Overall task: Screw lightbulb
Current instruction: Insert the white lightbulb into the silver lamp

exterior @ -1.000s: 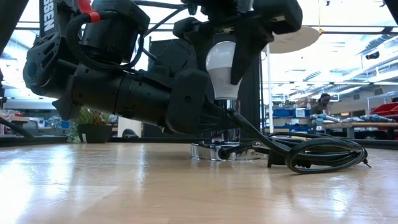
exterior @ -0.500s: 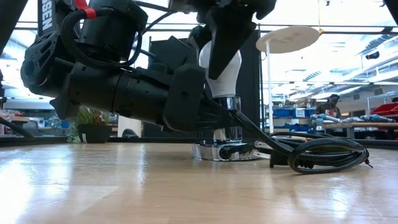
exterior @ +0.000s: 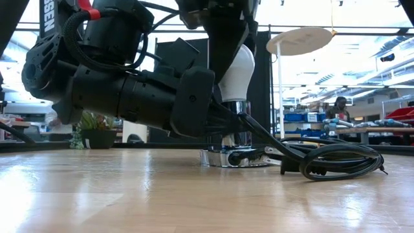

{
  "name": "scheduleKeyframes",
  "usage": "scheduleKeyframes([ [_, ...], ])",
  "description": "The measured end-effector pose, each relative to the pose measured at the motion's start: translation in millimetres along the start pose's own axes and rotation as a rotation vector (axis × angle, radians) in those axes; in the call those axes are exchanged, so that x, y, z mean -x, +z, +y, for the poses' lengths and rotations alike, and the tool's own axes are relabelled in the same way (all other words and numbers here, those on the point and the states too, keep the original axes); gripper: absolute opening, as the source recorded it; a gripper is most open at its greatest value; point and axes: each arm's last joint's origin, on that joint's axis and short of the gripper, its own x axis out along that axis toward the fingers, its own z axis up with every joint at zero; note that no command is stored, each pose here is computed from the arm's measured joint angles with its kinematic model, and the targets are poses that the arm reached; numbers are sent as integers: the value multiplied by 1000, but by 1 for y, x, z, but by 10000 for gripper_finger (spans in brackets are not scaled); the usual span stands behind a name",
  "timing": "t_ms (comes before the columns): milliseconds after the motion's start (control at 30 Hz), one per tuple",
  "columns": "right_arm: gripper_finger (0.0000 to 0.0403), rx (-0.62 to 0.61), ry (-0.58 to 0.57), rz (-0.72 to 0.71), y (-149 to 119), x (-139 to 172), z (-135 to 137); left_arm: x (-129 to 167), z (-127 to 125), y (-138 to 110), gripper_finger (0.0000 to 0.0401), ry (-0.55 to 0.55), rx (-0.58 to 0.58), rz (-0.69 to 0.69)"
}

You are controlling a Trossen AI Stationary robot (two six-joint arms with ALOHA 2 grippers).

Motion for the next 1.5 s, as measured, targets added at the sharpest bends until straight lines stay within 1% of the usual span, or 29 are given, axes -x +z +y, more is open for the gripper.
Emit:
scheduleKeyframes([
  [167, 286, -31, -11, -8, 0, 0, 0, 0, 0, 0, 185, 5, -1, 0],
  [433, 342, -45, -1, -5, 0, 0, 0, 0, 1, -1, 185, 11, -6, 2],
  [567, 361, -17, -1, -4, 0, 0, 0, 0, 1, -1, 185, 11, -5, 2],
  [900, 364, 89, -1, 3, 0, 0, -1, 0, 1, -1, 185, 11, -2, 2],
  [1100, 366, 117, 18, 10, 2, -1, -4, 0, 1, 0, 185, 10, -2, 1],
  [1233, 369, 216, 51, 18, 2, -1, -4, 0, 1, 0, 185, 10, -3, 1],
  [1300, 371, 297, 57, 23, 2, 0, -4, 0, 1, 0, 185, 9, -5, 1],
  [1500, 373, 636, 64, 22, 0, 0, -3, 0, 1, 0, 185, 8, -4, 1],
])
